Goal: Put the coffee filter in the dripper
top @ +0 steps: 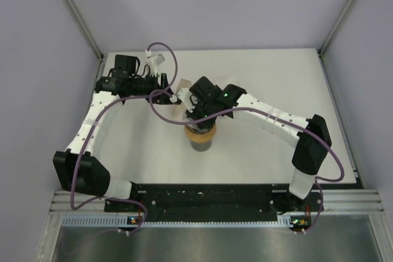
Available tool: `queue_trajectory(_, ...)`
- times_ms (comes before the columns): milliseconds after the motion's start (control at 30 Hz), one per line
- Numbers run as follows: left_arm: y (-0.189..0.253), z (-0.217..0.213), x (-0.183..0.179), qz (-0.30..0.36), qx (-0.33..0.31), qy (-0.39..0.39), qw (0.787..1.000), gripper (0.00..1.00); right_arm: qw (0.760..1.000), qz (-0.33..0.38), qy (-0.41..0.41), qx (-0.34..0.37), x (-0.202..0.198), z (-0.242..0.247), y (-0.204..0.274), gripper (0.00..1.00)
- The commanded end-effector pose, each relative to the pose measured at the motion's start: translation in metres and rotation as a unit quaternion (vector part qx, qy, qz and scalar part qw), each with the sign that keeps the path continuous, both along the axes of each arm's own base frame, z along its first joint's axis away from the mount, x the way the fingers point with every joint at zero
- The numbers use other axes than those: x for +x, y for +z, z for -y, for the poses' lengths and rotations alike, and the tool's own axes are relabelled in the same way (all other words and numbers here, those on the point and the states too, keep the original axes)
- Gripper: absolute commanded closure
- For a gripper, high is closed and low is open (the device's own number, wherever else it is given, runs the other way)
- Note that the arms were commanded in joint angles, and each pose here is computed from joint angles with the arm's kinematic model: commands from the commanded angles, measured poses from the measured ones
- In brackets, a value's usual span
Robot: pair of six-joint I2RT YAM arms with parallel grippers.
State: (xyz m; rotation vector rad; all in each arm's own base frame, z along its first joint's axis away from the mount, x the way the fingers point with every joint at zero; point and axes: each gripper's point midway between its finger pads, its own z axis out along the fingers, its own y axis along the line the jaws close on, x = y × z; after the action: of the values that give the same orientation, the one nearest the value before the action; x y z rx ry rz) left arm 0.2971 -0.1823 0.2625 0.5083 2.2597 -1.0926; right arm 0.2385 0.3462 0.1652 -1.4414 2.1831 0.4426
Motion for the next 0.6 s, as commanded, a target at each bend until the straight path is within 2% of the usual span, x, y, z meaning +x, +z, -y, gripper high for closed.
queue_trajectory(0,0.003,0.009,-0.011,-0.029,-0.041,0.009,0.999,0.41,0.999,0.004,0.017,-0.027,-0.004,-0.008,0.006,1.00)
queue_trajectory(233,-0.009,0.006,-0.023,-0.091,-0.041,0.047,0.994,0.41,0.998,-0.009,-0.002,-0.066,-0.003,-0.007,-0.013,1.00)
queue_trajectory(400,-0.009,0.008,-0.032,-0.132,-0.064,0.067,0.987,0.42,0.996,-0.027,-0.014,-0.080,-0.008,-0.011,-0.030,1.00)
queue_trajectory(567,-0.009,0.007,-0.036,-0.161,-0.070,0.088,0.980,0.45,0.993,-0.042,-0.062,-0.092,-0.005,-0.014,-0.043,1.00)
